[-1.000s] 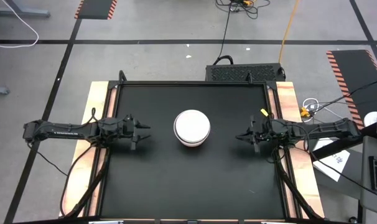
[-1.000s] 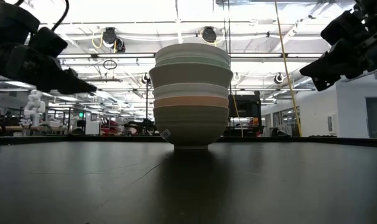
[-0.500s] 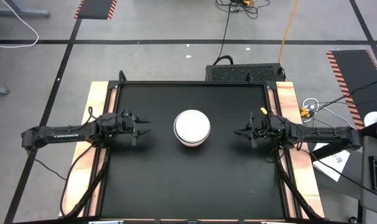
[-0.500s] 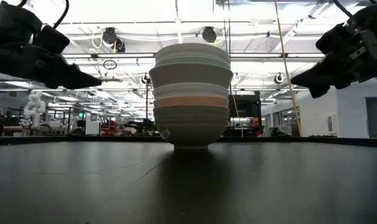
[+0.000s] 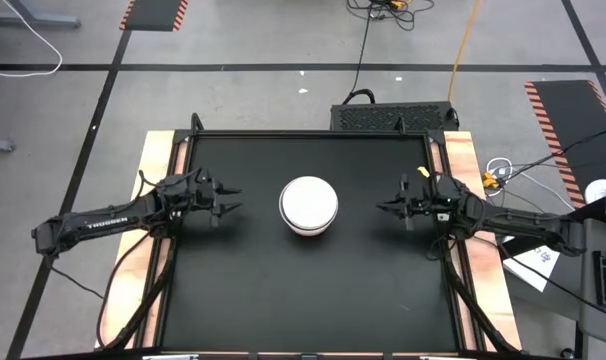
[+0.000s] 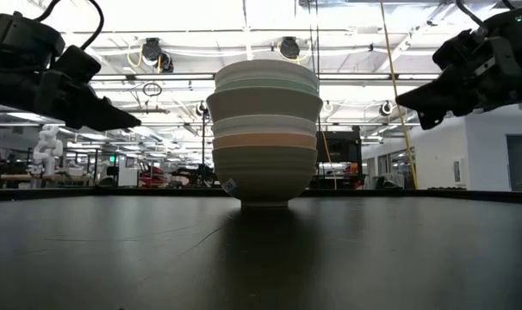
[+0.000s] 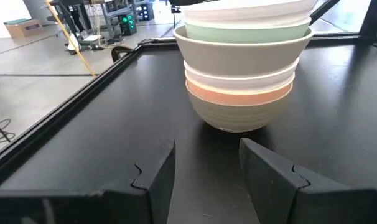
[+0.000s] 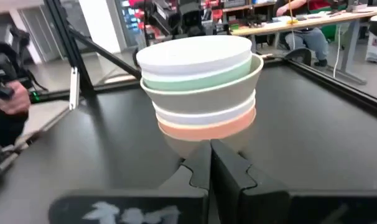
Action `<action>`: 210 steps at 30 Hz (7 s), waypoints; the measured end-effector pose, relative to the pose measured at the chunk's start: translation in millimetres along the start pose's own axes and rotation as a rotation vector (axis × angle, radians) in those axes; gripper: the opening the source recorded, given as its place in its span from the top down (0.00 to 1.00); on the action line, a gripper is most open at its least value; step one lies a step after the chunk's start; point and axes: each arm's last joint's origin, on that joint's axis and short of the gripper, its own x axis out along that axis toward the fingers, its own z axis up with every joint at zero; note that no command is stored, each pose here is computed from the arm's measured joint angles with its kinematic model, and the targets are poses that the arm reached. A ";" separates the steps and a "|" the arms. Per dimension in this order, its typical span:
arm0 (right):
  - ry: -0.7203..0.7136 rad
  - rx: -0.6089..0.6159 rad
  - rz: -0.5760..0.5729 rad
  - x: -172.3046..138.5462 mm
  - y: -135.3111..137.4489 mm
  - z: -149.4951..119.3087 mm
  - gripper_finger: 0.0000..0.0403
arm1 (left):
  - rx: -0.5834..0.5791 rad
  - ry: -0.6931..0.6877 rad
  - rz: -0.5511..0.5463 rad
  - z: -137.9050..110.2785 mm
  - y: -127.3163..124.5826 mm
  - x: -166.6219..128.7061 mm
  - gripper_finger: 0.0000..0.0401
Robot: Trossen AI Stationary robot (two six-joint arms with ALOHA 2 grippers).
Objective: Nest bowls inside each other
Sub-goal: Return to Home Position
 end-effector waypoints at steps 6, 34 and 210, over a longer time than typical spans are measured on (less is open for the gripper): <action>0.005 0.029 0.014 0.4 -0.1 0.7 1.00 | -0.016 0.019 0.015 -1.7 0.3 0.0 0.55; 0.050 -0.003 0.201 -6.8 23.7 -6.8 1.00 | 0.040 -0.074 -0.208 6.3 -13.0 0.8 0.55; -0.016 -0.097 0.109 -12.7 46.0 -6.2 1.00 | 0.027 0.012 -0.086 1.0 -40.5 -5.4 0.55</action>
